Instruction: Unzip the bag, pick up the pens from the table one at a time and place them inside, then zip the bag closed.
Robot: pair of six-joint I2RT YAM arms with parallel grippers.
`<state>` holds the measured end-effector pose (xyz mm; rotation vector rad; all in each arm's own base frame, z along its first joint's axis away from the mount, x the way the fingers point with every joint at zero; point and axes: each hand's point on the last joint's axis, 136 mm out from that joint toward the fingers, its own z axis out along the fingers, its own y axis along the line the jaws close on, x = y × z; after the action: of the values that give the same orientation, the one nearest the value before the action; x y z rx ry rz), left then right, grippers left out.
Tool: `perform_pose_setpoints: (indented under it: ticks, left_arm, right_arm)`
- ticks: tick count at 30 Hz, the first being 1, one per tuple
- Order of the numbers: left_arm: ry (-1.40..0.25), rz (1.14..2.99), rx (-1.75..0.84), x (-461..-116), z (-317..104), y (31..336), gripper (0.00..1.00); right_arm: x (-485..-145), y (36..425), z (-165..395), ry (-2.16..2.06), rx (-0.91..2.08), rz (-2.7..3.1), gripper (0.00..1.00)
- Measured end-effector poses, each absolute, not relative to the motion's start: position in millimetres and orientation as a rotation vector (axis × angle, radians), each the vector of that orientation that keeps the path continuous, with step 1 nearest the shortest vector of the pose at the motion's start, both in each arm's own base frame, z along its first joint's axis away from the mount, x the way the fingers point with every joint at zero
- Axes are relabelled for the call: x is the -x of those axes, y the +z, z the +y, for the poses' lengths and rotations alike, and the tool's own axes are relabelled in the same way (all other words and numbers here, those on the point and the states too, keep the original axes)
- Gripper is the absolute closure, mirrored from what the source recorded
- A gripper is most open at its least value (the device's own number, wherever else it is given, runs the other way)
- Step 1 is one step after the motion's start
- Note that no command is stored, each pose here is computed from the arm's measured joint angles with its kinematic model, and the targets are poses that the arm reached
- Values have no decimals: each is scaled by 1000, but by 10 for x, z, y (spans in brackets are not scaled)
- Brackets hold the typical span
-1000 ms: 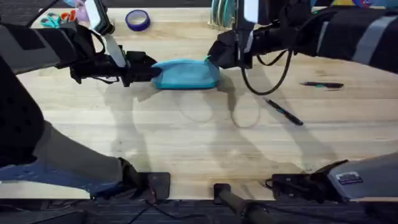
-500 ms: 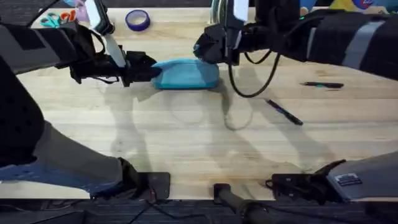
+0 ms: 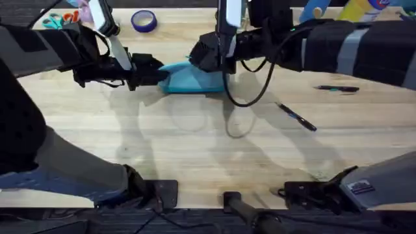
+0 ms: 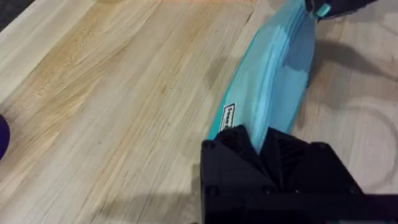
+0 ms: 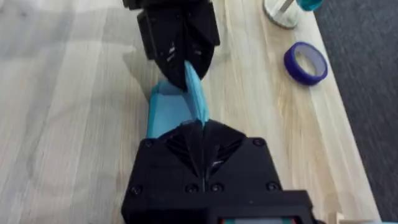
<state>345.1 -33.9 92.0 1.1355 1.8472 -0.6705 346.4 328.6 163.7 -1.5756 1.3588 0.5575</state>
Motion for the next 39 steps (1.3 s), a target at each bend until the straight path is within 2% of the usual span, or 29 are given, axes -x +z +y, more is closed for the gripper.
perform_pose_setpoints:
  ticks: [10,26,37,39]
  left_arm:
    - [-671,1848,-1134,-3449,-336,919,958]
    - [-673,1849,-1134,-3447,-339,919,958]
    - [-673,1849,-1134,-3447,-339,919,958]
    - [-673,1849,-1134,-3447,-339,919,958]
  right_arm:
    - [-3384,1766,3483,587,1552,1308,971]
    - [-3060,1935,3860,689,1571,1173,972]
    - [-3046,1962,3869,732,1552,1205,968]
    - [-3041,1954,3865,741,1555,1224,835]
